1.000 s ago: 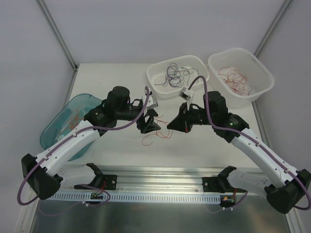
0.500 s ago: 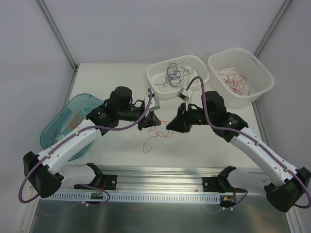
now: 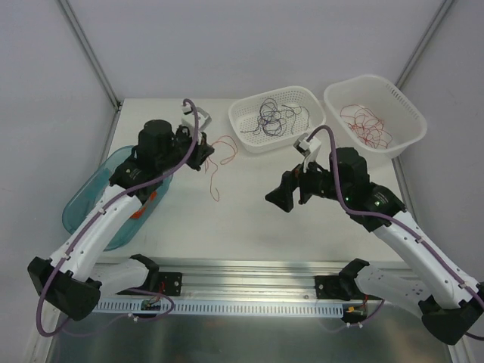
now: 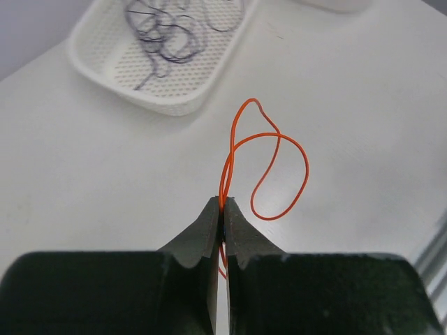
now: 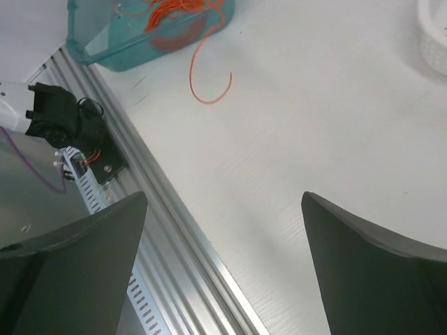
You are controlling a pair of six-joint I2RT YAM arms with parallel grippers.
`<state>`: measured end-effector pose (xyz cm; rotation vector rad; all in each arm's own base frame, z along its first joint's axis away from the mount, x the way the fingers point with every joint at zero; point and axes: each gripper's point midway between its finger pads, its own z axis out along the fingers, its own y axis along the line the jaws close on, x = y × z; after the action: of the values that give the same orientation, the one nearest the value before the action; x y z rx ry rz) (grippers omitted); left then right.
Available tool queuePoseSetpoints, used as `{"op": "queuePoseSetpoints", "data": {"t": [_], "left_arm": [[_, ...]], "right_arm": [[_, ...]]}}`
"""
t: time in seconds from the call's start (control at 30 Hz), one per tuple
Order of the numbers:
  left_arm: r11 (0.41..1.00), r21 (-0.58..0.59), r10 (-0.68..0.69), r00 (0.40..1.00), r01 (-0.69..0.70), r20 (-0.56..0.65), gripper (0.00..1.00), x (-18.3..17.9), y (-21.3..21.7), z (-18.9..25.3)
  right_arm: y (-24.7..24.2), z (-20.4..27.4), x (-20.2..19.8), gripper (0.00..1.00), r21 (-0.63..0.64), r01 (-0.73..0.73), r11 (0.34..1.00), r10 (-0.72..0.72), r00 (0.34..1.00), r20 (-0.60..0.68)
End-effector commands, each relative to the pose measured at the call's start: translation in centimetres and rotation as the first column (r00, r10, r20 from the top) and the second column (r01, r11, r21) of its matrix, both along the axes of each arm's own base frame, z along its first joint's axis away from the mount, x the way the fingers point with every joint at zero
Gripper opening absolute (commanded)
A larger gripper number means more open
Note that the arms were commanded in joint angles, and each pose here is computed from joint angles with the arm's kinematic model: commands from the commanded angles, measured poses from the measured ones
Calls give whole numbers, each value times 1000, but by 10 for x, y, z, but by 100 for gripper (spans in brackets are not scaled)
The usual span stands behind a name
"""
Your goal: Untangle the cables
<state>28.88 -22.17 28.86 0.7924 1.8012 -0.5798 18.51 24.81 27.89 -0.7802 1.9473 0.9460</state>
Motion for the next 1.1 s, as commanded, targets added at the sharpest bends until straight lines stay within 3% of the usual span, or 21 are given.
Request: {"op": "queuePoseSetpoints", "data": {"t": [0.0, 0.17, 0.33, 0.67, 0.77, 0.83, 0.87, 0.9, 0.93, 1.07], "left_arm": [[943, -99, 326, 941, -318, 86, 0, 29, 62, 52], [750, -129, 658, 752, -649, 43, 0, 44, 162, 54], [463, -113, 886, 462, -879, 32, 0, 35, 263, 39], [55, 79, 990, 65, -995, 122, 0, 1, 364, -35], [-26, 115, 994, -14, -993, 107, 0, -12, 384, -60], [-32, 128, 996, -21, -991, 85, 0, -15, 386, -71], [-18, 124, 998, -11, -992, 63, 9, -14, 383, -75], [-2, 126, 999, 4, -992, 50, 25, -14, 380, -78], [7, 125, 999, 12, -992, 37, 49, -14, 378, -80], [7, 104, 1000, 6, -995, -10, 78, -24, 370, -79]], "right_arm": [[-17, 12, 11, 97, -11, 114, 993, -112, 991, 73], [-32, 10, 12, 97, -29, 180, 983, -177, 980, 93], [-38, 5, 9, 97, -37, 196, 980, -192, 977, 92], [-51, -5, -2, 97, -84, 194, 977, -186, 978, 92], [-58, -7, -7, 97, -100, 199, 975, -190, 977, 97], [-64, -12, -10, 97, -122, 207, 971, -195, 976, 98], [-68, -13, -13, 97, -125, 213, 969, -200, 974, 104], [-71, -16, -14, 97, -137, 215, 967, -202, 974, 103], [-74, -18, -15, 97, -145, 224, 964, -210, 972, 110], [-85, -23, -18, 97, -164, 255, 953, -237, 964, 121]]}}
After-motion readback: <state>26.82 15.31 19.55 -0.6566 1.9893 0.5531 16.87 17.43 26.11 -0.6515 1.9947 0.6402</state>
